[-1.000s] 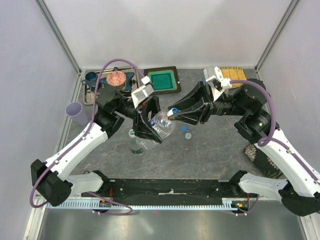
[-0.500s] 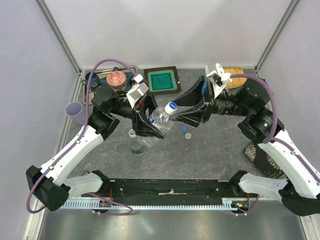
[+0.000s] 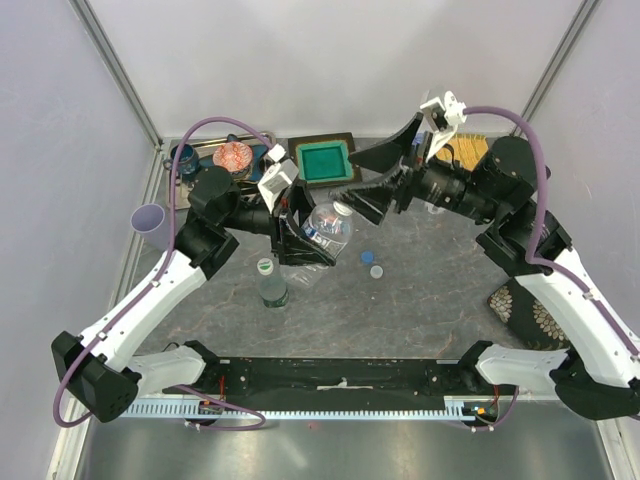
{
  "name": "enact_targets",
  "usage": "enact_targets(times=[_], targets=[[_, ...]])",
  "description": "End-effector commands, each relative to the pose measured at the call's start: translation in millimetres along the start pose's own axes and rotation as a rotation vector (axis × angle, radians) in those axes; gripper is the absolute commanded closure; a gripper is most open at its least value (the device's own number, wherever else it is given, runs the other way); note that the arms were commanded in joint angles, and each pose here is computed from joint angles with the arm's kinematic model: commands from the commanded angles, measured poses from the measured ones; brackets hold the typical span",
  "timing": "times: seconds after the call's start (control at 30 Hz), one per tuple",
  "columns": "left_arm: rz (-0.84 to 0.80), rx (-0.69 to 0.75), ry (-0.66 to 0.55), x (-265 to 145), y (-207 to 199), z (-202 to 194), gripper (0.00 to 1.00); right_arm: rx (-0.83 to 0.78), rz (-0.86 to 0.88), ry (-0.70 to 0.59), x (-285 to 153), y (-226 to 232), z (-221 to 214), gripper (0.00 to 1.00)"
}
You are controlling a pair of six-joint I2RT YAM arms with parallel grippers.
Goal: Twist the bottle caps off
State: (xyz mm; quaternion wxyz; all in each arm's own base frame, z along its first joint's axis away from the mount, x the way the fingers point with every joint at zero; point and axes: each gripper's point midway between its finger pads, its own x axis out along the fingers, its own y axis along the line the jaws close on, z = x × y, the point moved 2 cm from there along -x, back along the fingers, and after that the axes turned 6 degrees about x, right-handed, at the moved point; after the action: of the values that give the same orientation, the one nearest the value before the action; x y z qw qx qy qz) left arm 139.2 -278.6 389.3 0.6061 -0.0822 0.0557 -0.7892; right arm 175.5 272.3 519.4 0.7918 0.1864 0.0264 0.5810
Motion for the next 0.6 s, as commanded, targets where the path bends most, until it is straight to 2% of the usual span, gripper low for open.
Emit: enact_targets(times=[0.0, 0.13, 0.27, 0.37, 0.57], targets=[[0.131, 0.119, -0.041, -1.7, 13.5, 19.6, 0.5, 0.078, -0.22, -0.09, 1.1, -29.1, 20.0, 0.02], [0.301, 0.183, -0.039, -1.0, 33.5, 16.5, 0.51, 0.149, -0.375, -0.144, -3.8, -50.6, 26.1, 0.02], [0.487, 0.293, -0.005, 6.8, 52.8, 5.5, 0.5, 0.23, -0.472, -0.132, -2.0, -65.5, 21.0, 0.02], [0.746, 0.373, 0.026, -1.7, 80.0, 2.1, 0.5, 0.26, -0.534, -0.12, -4.6, -74.2, 15.3, 0.02], [0.979, 0.408, 0.059, -7.0, 99.7, -1.8, 0.51, 0.279, -0.608, -0.109, -8.4, -87.5, 3.7, 0.05]])
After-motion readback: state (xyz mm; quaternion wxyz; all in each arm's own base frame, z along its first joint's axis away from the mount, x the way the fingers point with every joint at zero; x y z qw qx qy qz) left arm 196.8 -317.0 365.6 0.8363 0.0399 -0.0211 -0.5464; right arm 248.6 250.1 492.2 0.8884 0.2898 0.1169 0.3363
